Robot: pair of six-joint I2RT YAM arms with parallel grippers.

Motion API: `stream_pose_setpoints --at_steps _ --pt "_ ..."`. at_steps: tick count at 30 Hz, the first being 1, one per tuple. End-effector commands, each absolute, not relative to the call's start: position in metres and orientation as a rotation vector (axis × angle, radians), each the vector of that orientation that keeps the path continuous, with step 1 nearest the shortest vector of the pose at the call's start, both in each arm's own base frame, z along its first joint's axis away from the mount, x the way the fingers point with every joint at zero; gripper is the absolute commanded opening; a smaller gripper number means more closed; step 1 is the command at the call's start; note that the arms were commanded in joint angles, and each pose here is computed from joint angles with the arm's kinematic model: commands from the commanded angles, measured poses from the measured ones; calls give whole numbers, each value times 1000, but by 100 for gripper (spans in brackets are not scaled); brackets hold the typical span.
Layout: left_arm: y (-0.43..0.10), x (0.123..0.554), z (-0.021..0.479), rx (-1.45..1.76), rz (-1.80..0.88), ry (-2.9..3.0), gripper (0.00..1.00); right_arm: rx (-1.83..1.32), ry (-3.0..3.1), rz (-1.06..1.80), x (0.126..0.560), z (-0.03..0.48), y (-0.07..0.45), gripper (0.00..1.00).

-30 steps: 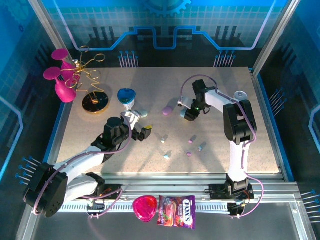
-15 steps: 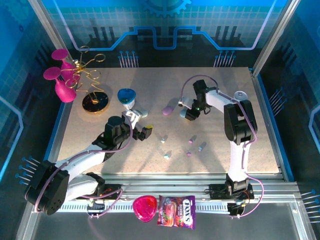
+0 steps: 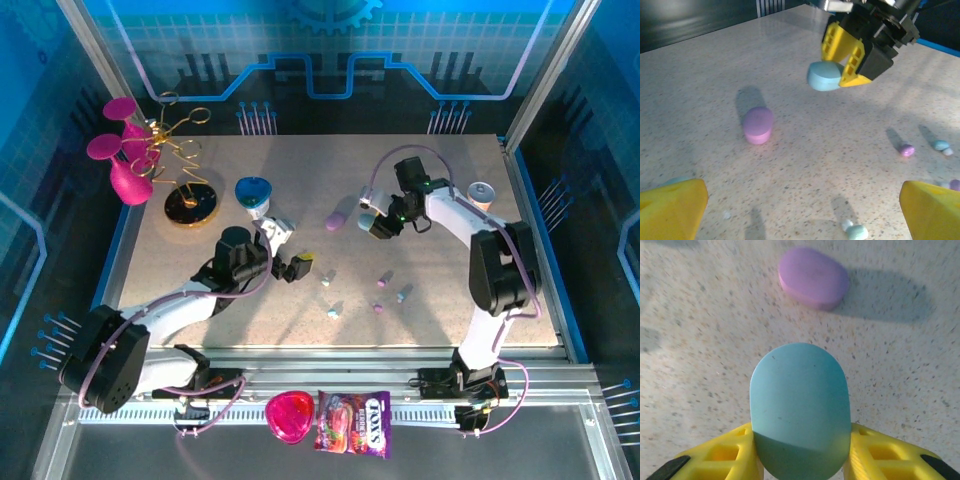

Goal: Insert wireless bluetooth earbuds into charging case

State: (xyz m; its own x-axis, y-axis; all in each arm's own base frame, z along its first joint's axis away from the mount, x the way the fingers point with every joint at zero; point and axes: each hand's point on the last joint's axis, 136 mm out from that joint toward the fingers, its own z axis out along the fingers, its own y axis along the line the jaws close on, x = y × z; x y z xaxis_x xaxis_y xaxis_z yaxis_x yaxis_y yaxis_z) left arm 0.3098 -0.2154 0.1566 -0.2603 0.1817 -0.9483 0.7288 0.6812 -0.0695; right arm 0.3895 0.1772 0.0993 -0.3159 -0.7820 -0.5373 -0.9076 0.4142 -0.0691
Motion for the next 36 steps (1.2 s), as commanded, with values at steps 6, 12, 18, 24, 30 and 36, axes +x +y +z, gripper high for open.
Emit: stream_pose_setpoints --at_steps 6,12,18,24,30,36 --pt "-257 275 183 1037 -799 1548 99 -1465 2038 433 335 152 213 38" --pt "-272 257 191 1139 -944 1493 99 -1527 1970 524 295 174 227 38" --pt "-284 251 210 1154 -1082 1424 99 -1589 1917 596 268 188 238 38" --pt "-288 250 220 1163 -1117 1388 99 -1625 1828 688 247 205 253 38" --pt "-294 241 224 1197 -1155 1357 90 -1611 1715 757 236 230 263 37" --pt "-298 237 228 1214 -1157 1328 80 -1609 1679 776 230 239 267 37"
